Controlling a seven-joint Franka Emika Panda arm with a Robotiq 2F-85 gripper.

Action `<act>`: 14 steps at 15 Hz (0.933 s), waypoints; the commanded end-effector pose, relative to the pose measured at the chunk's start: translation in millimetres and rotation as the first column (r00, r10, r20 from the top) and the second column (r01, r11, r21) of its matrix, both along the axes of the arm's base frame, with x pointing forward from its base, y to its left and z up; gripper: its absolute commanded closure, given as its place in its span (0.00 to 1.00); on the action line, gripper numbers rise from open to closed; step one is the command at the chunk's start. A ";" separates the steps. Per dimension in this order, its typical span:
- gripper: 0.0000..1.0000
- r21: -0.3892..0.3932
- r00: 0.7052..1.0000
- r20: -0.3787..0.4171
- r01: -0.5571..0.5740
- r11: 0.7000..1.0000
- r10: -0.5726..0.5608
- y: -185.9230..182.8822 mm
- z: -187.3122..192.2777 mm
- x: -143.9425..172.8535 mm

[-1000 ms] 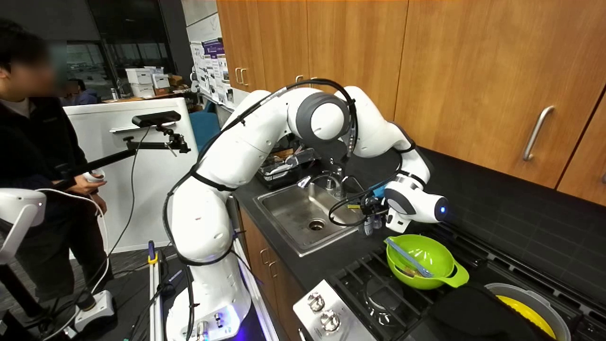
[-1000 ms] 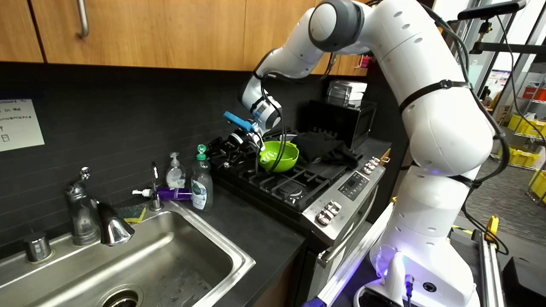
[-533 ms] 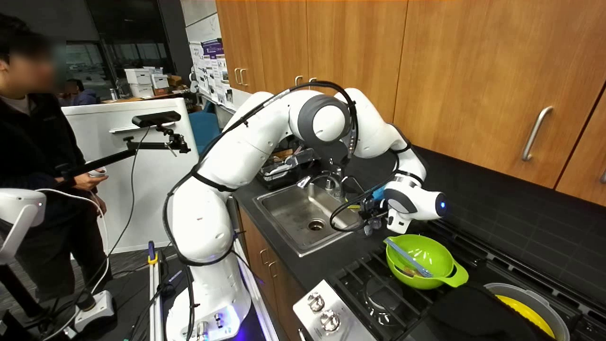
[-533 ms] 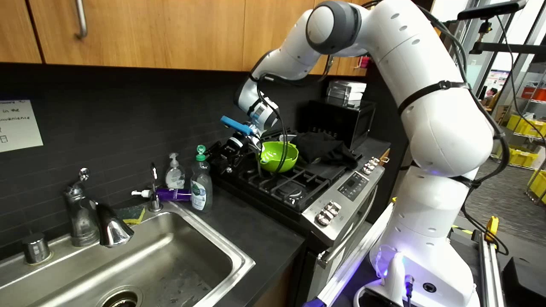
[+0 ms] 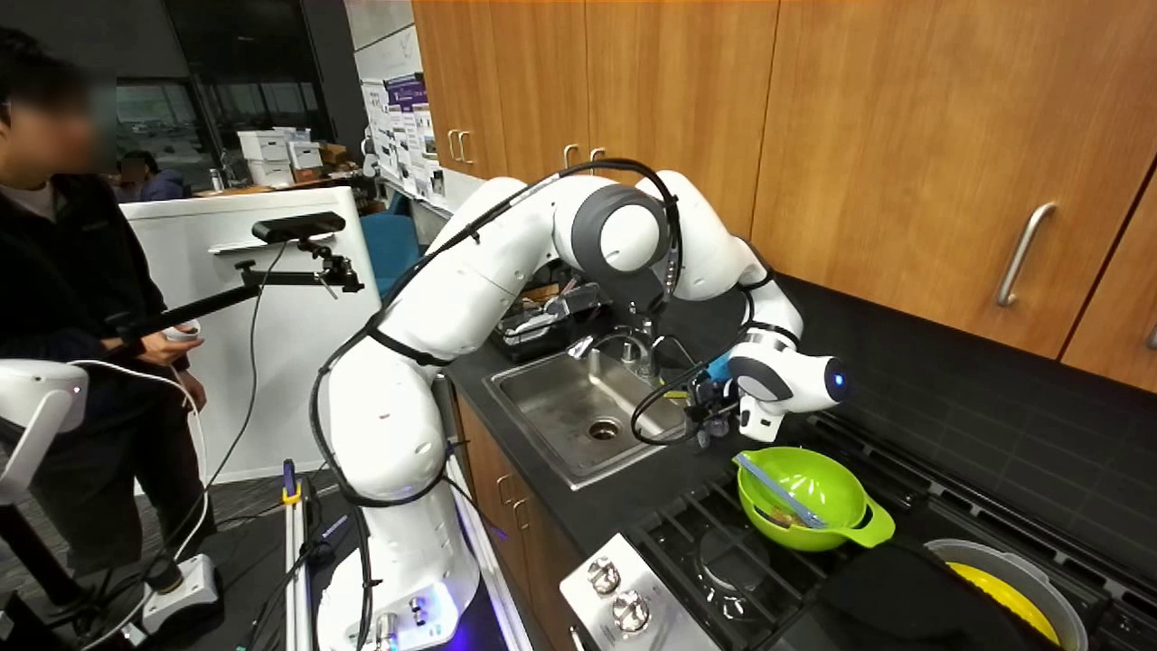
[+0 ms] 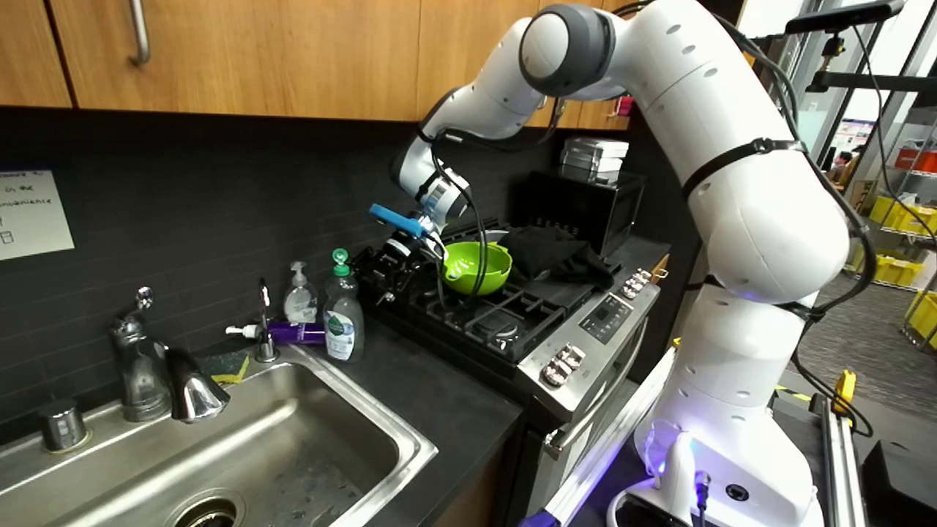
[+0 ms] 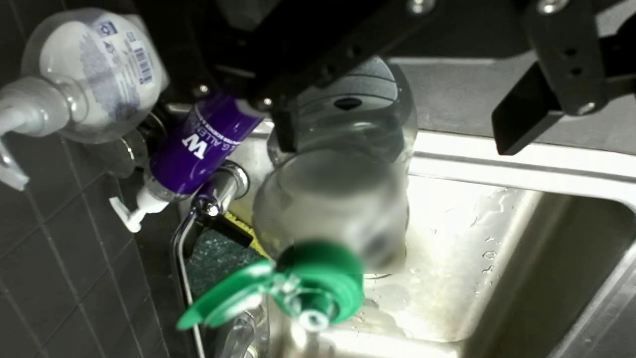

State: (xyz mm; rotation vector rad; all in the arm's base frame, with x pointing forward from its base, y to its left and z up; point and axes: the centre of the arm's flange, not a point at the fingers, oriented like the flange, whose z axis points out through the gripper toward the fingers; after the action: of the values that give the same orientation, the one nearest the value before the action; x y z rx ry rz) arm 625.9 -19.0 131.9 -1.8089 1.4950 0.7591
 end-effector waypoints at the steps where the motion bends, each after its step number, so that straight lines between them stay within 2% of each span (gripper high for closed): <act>1: 0.00 -0.041 0.999 0.022 -0.035 0.999 0.036 30.2 17.2 42.1; 7: 0.00 -0.030 0.999 0.027 -0.032 0.999 0.033 29.2 18.4 40.6; 8: 0.25 -0.030 0.999 0.028 -0.032 0.999 0.033 28.7 18.6 40.3; 9: 0.27 -0.029 0.999 0.029 -0.031 0.999 0.032 28.4 18.8 40.0; 11: 0.39 -0.025 0.999 0.031 -0.029 0.999 0.030 26.8 19.1 39.5; 14: 0.66 -0.022 0.999 0.030 -0.026 0.999 0.027 25.4 19.7 39.3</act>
State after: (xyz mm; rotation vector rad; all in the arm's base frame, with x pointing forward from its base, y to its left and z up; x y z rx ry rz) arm 626.2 -18.5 131.8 -1.8066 1.4925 0.7594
